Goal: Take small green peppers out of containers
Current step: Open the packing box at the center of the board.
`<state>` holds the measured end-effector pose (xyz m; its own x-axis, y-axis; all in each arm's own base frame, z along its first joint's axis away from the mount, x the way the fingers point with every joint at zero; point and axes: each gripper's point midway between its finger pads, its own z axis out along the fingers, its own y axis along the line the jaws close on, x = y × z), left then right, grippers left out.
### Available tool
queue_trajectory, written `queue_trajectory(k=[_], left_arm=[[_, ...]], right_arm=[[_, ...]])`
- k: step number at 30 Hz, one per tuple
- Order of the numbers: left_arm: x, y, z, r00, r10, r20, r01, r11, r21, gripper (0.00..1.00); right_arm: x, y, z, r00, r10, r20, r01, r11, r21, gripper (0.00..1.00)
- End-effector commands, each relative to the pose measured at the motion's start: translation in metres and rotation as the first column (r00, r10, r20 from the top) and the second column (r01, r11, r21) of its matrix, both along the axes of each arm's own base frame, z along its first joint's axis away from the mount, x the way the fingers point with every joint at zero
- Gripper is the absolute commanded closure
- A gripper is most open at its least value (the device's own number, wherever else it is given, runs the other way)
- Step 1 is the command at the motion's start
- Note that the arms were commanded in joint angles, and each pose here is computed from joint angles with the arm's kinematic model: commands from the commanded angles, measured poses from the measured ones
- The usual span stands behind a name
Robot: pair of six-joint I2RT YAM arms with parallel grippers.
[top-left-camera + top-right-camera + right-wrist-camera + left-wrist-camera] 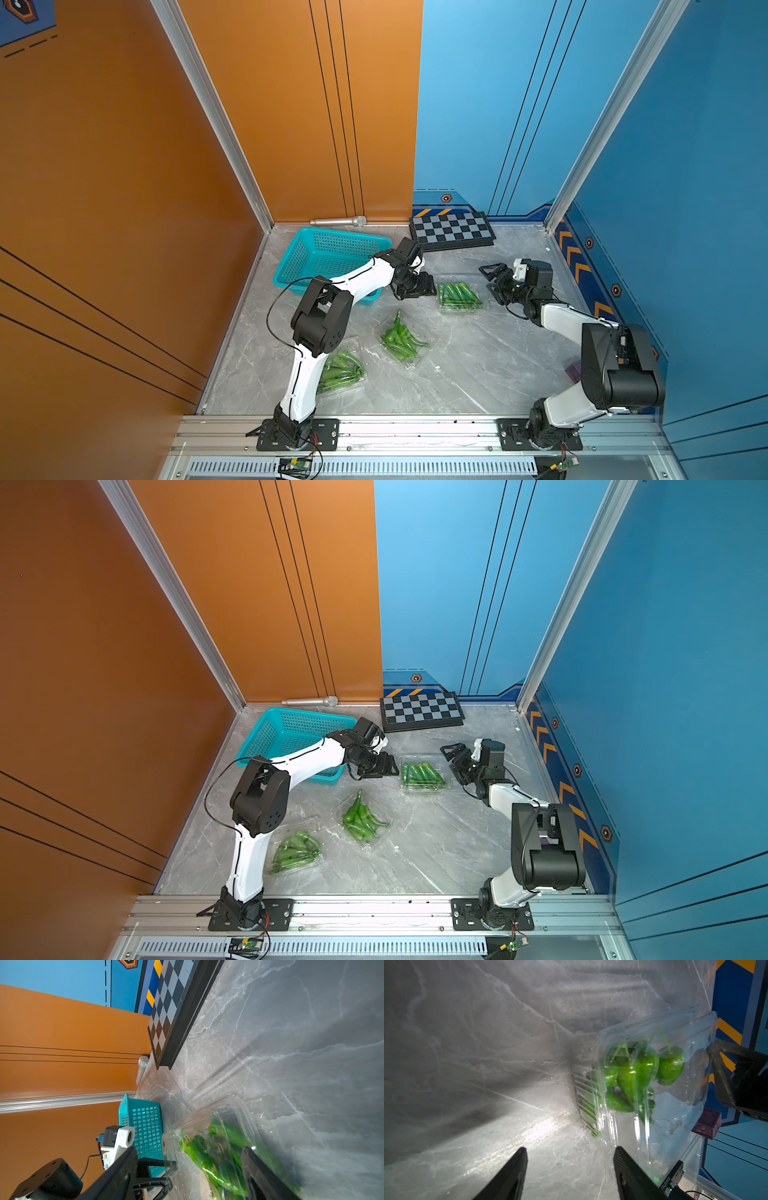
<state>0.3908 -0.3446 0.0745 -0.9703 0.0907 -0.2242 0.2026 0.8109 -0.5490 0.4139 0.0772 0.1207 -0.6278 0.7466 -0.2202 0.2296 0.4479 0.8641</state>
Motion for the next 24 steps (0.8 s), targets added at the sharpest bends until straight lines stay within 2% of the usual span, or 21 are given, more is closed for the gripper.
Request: queue_trajectory(k=[1, 11, 24], left_arm=[[-0.003, 0.006, -0.004, 1.0, 0.007, -0.023, -0.007, 1.0, 0.013, 0.39], [-0.006, 0.0, -0.005, 1.0, -0.001, -0.025, 0.002, 1.0, 0.012, 0.48], [-0.007, -0.011, -0.003, 0.999, -0.021, -0.036, 0.021, 1.0, -0.015, 0.49]], right_arm=[[0.0, 0.004, -0.002, 1.0, 0.013, 0.002, -0.013, 1.0, 0.004, 0.2], [0.0, 0.004, -0.003, 1.0, 0.016, 0.003, -0.016, 1.0, 0.003, 0.2], [0.0, 0.008, -0.007, 1.0, 0.023, -0.001, -0.023, 1.0, 0.009, 0.2]])
